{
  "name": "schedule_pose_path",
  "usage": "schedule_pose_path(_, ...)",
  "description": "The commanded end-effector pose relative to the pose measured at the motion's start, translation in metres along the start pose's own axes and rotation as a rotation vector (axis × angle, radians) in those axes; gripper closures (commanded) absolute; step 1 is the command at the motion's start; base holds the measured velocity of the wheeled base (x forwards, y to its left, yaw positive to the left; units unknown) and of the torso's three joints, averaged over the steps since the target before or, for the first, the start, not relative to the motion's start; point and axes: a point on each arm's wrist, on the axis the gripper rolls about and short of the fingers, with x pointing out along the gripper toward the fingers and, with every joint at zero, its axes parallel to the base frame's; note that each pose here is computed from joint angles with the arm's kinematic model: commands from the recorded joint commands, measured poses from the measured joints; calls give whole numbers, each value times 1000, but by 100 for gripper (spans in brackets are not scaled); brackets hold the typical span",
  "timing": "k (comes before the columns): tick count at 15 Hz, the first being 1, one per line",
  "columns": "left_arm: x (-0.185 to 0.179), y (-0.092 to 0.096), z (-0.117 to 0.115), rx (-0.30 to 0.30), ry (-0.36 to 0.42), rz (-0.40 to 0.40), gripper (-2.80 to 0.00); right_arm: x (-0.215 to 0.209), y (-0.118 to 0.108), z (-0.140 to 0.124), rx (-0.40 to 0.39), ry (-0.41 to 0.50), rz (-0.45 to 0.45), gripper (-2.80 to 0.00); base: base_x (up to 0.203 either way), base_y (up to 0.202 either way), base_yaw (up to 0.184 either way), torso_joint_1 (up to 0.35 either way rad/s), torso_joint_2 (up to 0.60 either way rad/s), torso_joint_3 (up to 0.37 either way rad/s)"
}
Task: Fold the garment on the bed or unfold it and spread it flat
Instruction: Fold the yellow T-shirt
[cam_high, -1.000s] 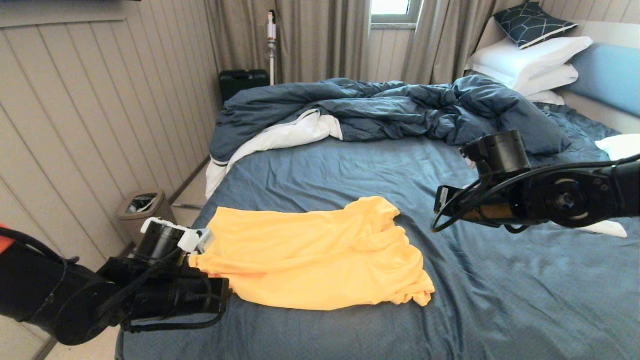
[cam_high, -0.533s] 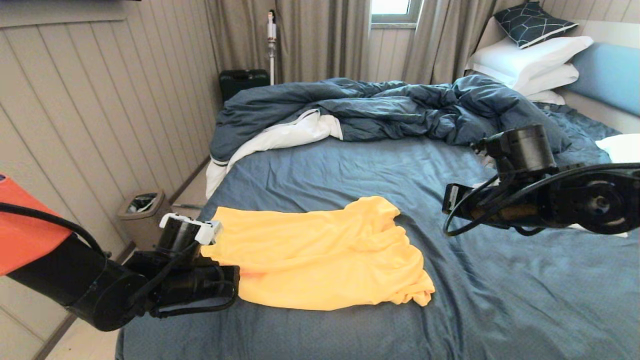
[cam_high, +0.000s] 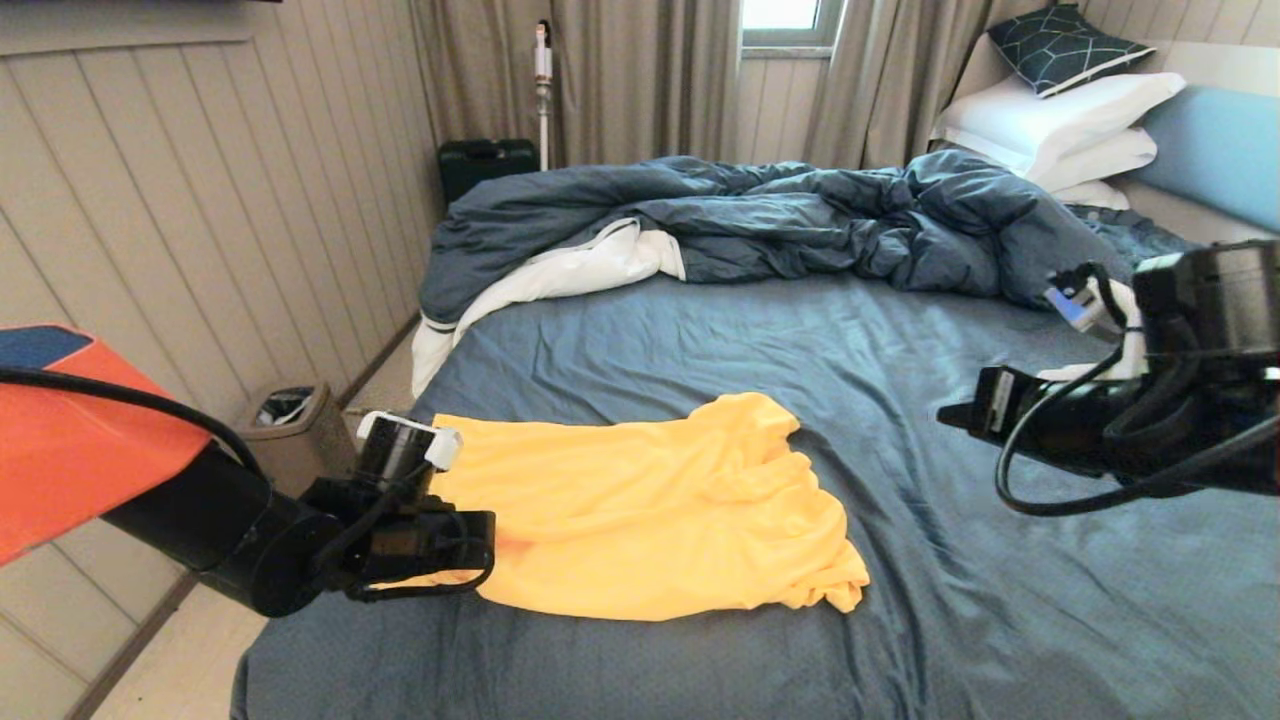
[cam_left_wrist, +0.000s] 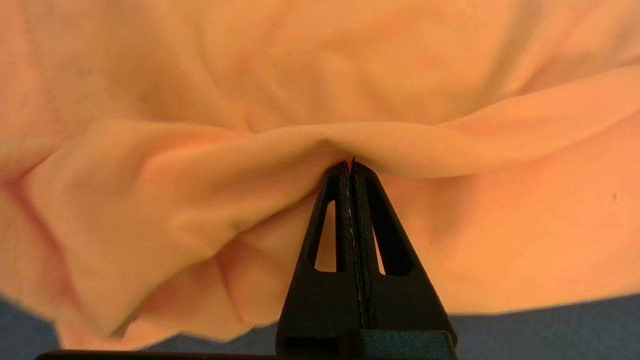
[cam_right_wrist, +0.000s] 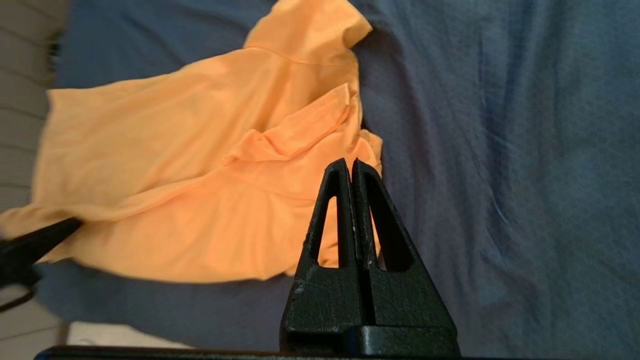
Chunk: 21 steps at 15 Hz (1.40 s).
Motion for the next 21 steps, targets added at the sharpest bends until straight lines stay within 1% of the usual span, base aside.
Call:
schedule_pose_path(1, 6, -3, 7, -17, -6, 3, 0, -24, -11, 0, 19, -32, 49, 0, 0, 0, 0, 0, 0, 0)
schedule_pose_path(4, 19, -4, 10, -20, -14, 39, 0, -27, -23, -6, 16, -40, 60, 0, 0, 0, 0, 0, 0, 0)
schedule_pose_path(7, 27, -5, 16, -22, -29, 43, 0, -22, -28, -12, 1, -65, 70, 0, 0, 0, 0, 0, 0, 0)
schedule_pose_path(9, 33, -5, 27, -31, -63, 49, 0, -21, -29, -14, 0, -63, 71, 0, 0, 0, 0, 0, 0, 0)
schedule_pose_path(12, 33, 8, 49, -66, -128, 67, 0, -23, -29, -16, -2, -59, 72, 0, 0, 0, 0, 0, 0, 0)
schedule_pose_path(13, 31, 10, 52, -71, -141, 71, 0, -22, -28, -16, -2, -58, 72, 0, 0, 0, 0, 0, 0, 0)
schedule_pose_path(15, 25, 12, 54, -77, -157, 77, 0, -23, -27, -16, -5, -59, 76, 0, 0, 0, 0, 0, 0, 0)
schedule_pose_path(17, 8, 12, 53, -83, -166, 73, 0, -23, -27, -16, -6, -60, 79, 0, 0, 0, 0, 0, 0, 0)
schedule_pose_path(20, -20, 12, 35, -73, -136, 55, 0, -25, -27, -18, -5, -56, 79, 0, 0, 0, 0, 0, 0, 0)
schedule_pose_path(21, -27, 10, 28, -64, -110, 21, 0, -24, -28, -20, -3, -49, 77, 0, 0, 0, 0, 0, 0, 0)
